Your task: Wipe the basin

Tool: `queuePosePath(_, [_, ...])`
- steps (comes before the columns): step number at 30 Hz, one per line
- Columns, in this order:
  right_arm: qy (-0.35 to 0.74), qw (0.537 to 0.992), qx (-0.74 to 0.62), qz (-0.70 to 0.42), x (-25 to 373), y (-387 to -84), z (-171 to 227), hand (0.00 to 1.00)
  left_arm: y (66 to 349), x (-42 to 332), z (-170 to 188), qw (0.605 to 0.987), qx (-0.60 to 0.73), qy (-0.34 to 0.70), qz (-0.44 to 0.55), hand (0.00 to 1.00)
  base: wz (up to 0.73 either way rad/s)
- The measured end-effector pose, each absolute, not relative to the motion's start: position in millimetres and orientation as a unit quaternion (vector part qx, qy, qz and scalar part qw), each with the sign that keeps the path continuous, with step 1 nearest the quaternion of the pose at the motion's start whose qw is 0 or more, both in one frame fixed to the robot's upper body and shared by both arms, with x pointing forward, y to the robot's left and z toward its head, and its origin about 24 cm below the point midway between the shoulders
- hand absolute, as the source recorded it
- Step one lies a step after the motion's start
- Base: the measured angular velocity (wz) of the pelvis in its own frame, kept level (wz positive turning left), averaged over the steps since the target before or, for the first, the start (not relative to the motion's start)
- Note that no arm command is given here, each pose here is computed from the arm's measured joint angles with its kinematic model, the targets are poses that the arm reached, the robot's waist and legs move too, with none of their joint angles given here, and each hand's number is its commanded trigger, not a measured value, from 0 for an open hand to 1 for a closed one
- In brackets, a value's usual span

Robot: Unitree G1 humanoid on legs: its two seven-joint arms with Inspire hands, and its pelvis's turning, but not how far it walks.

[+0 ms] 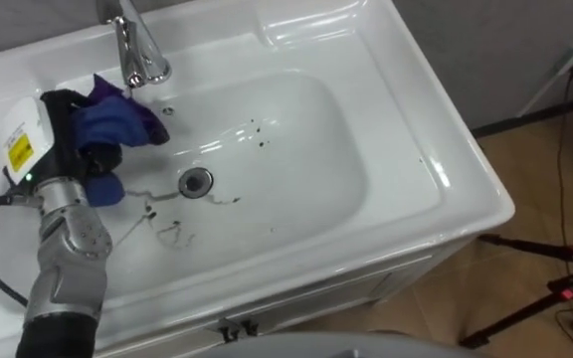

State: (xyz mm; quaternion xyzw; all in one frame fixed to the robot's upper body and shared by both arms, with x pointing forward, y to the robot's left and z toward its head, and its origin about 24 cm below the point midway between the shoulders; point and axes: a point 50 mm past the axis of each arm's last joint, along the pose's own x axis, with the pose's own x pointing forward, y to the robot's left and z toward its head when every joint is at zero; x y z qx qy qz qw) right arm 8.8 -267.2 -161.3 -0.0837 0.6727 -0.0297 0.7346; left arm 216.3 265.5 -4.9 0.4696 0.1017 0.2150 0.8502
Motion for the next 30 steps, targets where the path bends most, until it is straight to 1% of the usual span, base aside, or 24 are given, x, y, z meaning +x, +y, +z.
queuePosePath(5, [0.677,0.730,-0.090,-0.022,8,-266,-162,0.00,261,216,-7,0.849,0.478,0.101,0.201,1.00,-0.07])
queuePosePath(11, [0.680,0.728,-0.087,-0.018,7,-265,-162,0.00,261,214,-12,0.824,0.527,0.119,0.172,1.00,-0.03])
queuePosePath(16, [0.687,0.721,-0.087,-0.021,6,-265,-162,0.00,269,199,-42,0.778,0.583,0.199,0.125,1.00,-0.03])
queuePosePath(17, [0.689,0.720,-0.085,-0.023,5,-266,-162,0.00,270,198,-44,0.774,0.586,0.207,0.121,1.00,0.00])
queuePosePath(24, [0.700,0.706,-0.107,-0.011,-2,-269,-161,0.00,282,187,-51,0.710,0.655,0.244,0.089,1.00,-0.06])
queuePosePath(28, [0.701,0.706,-0.101,-0.007,-2,-270,-160,0.00,292,178,-59,0.682,0.670,0.282,0.079,1.00,0.00])
queuePosePath(30, [0.700,0.706,-0.102,-0.007,-1,-271,-160,0.00,295,169,-66,0.674,0.671,0.300,0.070,1.00,-0.05])
